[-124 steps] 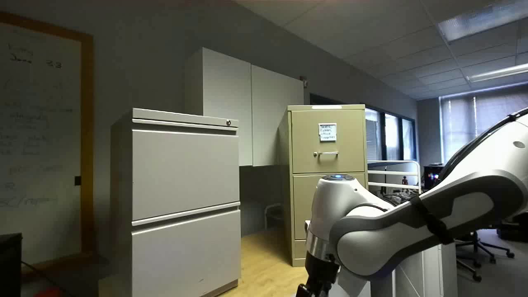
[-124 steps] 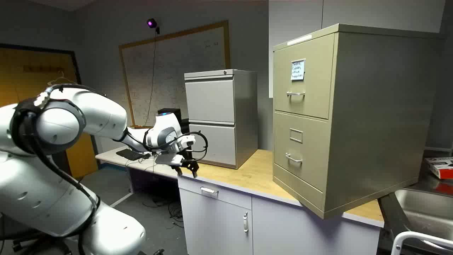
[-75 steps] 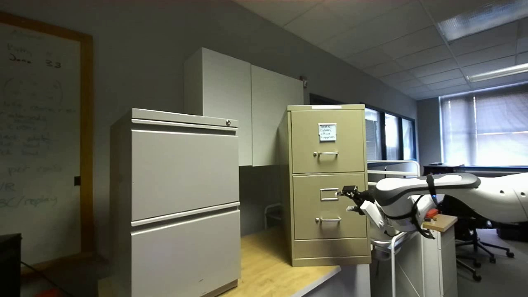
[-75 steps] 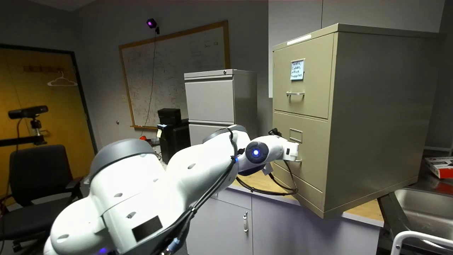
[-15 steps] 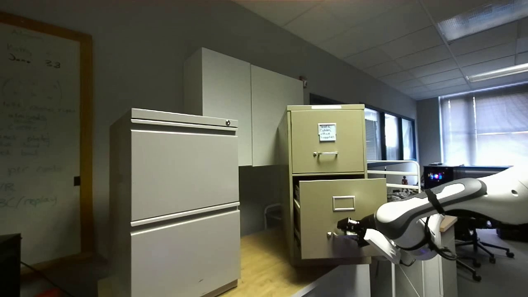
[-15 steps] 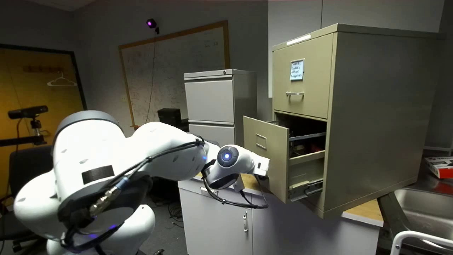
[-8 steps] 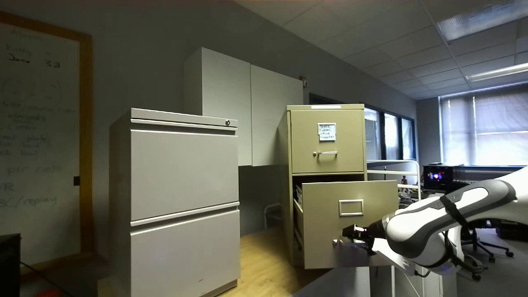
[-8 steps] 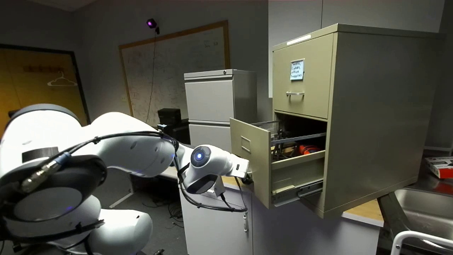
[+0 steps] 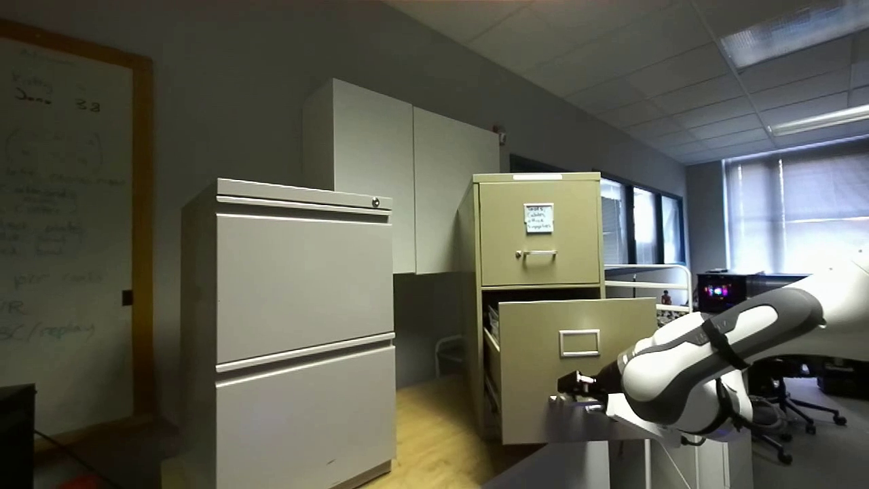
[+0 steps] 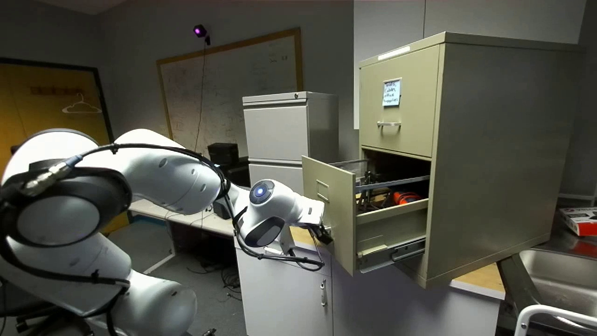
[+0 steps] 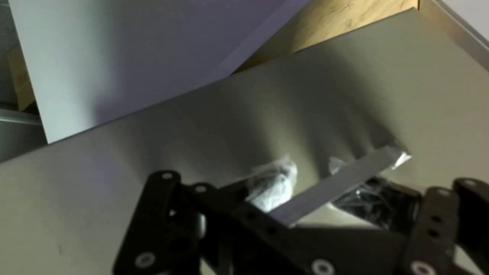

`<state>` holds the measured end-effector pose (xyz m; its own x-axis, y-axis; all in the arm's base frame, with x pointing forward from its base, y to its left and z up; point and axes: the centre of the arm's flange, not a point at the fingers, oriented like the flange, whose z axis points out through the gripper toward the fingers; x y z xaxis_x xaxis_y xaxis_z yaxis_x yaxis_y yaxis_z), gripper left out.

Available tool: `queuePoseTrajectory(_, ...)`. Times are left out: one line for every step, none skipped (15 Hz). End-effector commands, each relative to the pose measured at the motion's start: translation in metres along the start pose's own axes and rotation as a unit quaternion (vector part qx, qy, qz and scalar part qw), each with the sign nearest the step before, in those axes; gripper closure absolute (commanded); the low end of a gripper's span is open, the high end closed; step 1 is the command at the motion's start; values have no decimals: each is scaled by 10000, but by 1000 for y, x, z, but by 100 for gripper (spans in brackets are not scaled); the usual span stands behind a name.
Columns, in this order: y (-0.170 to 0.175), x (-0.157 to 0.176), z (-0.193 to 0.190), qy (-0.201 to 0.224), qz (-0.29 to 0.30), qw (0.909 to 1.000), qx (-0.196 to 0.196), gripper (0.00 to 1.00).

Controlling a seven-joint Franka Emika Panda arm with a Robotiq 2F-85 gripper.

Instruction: Open the bottom drawer of the beige file cabinet

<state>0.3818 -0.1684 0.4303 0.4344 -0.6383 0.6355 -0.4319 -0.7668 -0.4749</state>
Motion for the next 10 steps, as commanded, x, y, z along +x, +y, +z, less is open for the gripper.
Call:
queuePoseTrajectory(-44, -41, -41, 35, -523, 9985, -154, 31)
queuePoseTrajectory(-50, -41, -47, 122, -587, 9978, -283, 23)
queuePoseTrajectory(-53, -39, -50, 225, -631, 9969, -414, 17)
queuePoseTrajectory(-54, -37, -54, 293, -648, 9961, -520, 12)
queuePoseTrajectory(-56, -37, -56, 393, -686, 9948, -643, 12)
queuePoseTrajectory(-57, -37, -57, 470, -732, 9933, -756, 8)
queuePoseTrajectory(-57, -37, -59, 539, -791, 9918, -841, 2)
queuePoseTrajectory(-58, -38, -60, 613, -856, 9899, -944, 1)
queuePoseTrajectory(-59, -38, -62, 688, -938, 9880, -1018, 0)
queuePoseTrajectory(-63, -38, -63, 763, -1053, 9856, -1083, 0)
